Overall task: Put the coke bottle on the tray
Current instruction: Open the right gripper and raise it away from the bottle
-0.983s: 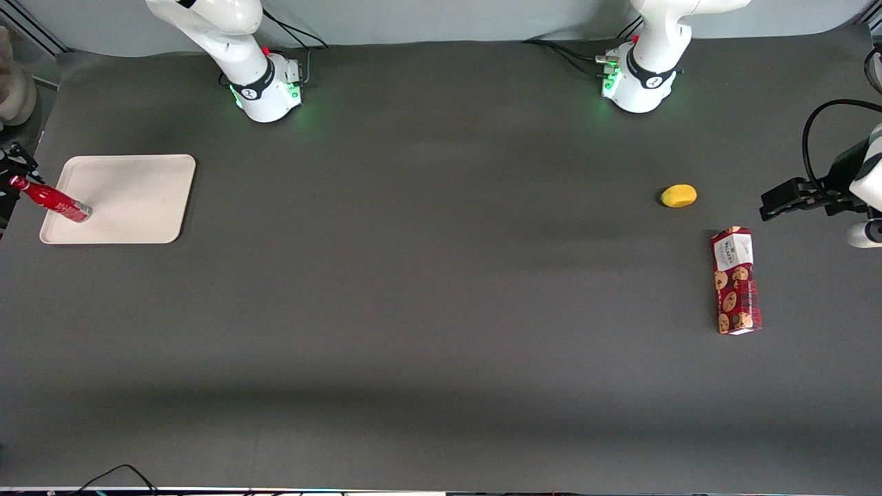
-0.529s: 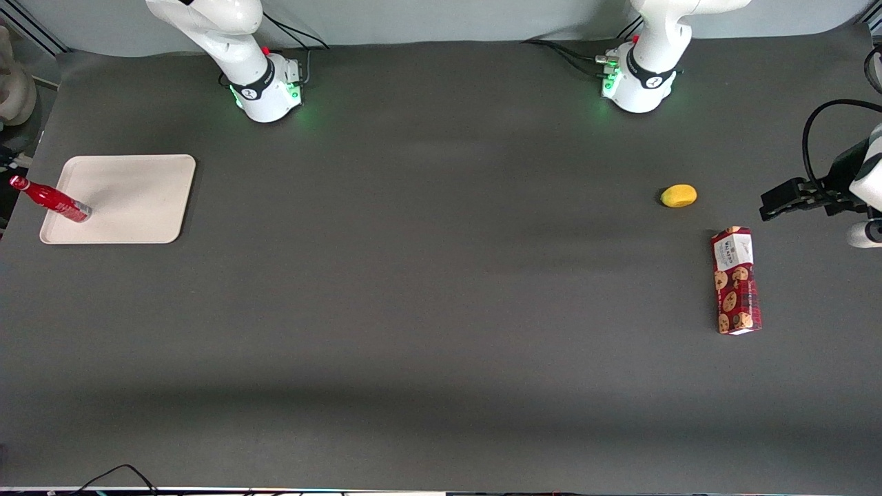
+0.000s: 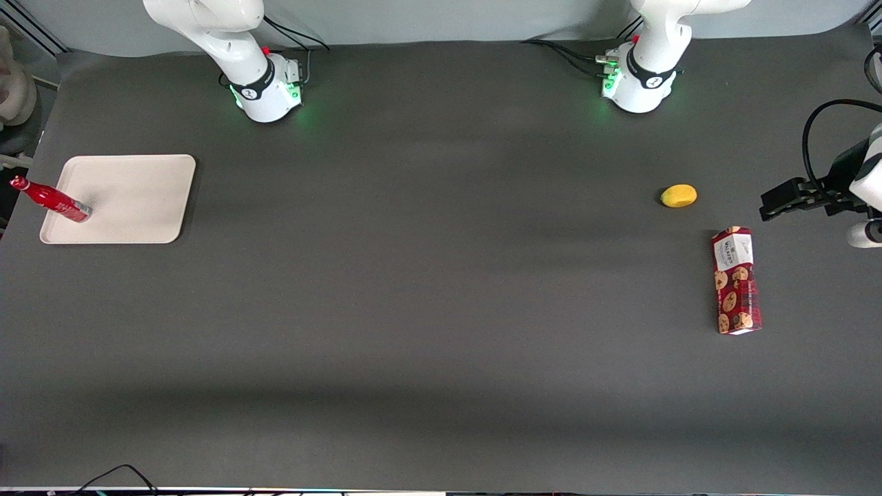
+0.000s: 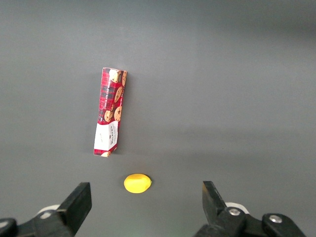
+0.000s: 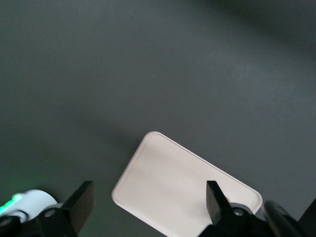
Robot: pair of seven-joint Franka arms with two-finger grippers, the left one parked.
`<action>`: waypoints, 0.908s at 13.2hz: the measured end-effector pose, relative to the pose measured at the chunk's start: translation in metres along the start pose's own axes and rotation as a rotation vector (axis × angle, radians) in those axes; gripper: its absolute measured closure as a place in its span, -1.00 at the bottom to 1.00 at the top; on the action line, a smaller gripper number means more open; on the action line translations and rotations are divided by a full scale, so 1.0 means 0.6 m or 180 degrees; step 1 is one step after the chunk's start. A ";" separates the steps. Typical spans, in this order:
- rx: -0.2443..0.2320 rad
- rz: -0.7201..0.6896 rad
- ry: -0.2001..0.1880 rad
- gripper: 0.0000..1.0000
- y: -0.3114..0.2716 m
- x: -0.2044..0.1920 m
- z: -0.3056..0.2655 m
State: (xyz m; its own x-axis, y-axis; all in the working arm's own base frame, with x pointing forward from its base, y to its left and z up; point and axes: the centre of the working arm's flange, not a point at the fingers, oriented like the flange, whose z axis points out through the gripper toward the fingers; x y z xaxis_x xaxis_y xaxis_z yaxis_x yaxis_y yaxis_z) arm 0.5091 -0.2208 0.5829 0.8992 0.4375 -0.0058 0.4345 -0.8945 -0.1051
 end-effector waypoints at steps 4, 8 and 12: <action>-0.0088 0.0758 -0.0085 -1.00 -0.243 0.168 -0.074; -0.0124 0.1372 -0.0130 -1.00 -0.356 0.228 -0.060; -0.0142 0.1479 -0.0034 -1.00 -0.341 0.222 -0.082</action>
State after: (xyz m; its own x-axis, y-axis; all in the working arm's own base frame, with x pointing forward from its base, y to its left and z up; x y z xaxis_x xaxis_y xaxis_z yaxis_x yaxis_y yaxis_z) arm 0.5427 0.0162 0.6525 0.9986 -0.0097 -0.0523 -0.0121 -0.9989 -0.0462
